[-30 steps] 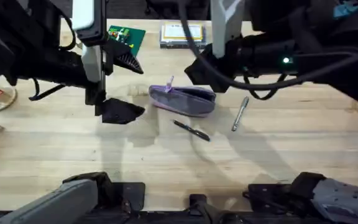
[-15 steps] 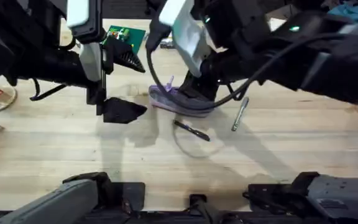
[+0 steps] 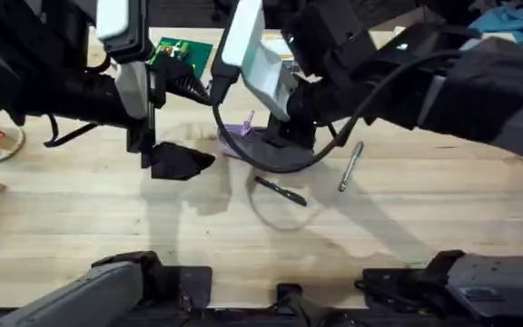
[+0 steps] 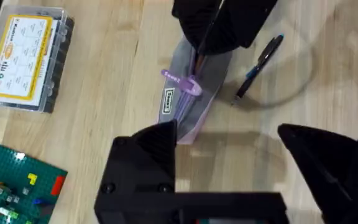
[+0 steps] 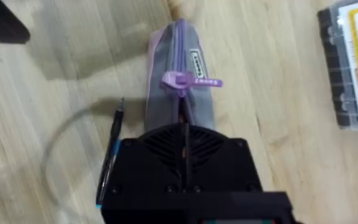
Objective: Unzip the bag, pick up the pens from the table one at a time and place them inside, then zip the bag closed.
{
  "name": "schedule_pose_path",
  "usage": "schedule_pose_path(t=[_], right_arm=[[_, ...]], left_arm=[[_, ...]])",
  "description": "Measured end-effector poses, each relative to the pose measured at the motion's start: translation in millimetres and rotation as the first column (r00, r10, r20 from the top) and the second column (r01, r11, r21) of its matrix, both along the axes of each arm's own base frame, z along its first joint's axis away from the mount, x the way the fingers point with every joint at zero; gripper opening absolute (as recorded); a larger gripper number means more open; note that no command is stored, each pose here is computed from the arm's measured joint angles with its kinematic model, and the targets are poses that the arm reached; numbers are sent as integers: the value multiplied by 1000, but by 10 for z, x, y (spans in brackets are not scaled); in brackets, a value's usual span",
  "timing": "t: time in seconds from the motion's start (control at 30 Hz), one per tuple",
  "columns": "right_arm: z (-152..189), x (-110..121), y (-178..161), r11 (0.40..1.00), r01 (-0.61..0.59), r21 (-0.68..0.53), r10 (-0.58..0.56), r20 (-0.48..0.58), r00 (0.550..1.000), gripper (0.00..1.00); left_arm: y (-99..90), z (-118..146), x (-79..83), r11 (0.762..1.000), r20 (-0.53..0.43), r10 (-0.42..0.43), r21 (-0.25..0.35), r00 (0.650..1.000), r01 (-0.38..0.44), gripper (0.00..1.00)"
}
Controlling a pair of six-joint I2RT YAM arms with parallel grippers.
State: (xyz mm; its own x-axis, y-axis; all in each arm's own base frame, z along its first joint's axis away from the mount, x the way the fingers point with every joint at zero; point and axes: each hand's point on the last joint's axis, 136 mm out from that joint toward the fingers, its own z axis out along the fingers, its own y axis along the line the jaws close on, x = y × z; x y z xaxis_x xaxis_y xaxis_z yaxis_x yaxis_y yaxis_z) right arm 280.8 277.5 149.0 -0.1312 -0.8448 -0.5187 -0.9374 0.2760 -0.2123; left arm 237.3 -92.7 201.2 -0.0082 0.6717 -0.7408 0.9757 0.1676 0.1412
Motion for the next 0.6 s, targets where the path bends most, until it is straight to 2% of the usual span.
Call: schedule_pose_path(t=[0.23, 0.6], right_arm=[[-218, -7, -7, 999, -2, -44, -1, -49, 999, 31], [-236, 18, -31, 999, 7, -47, -9, -53, 999, 33]], left_arm=[[-2, 1, -1, 1000, 0, 0, -2, 1000, 0, 993], [-2, 2, 0, 1000, 0, 0, -2, 1000, 0, 993]])
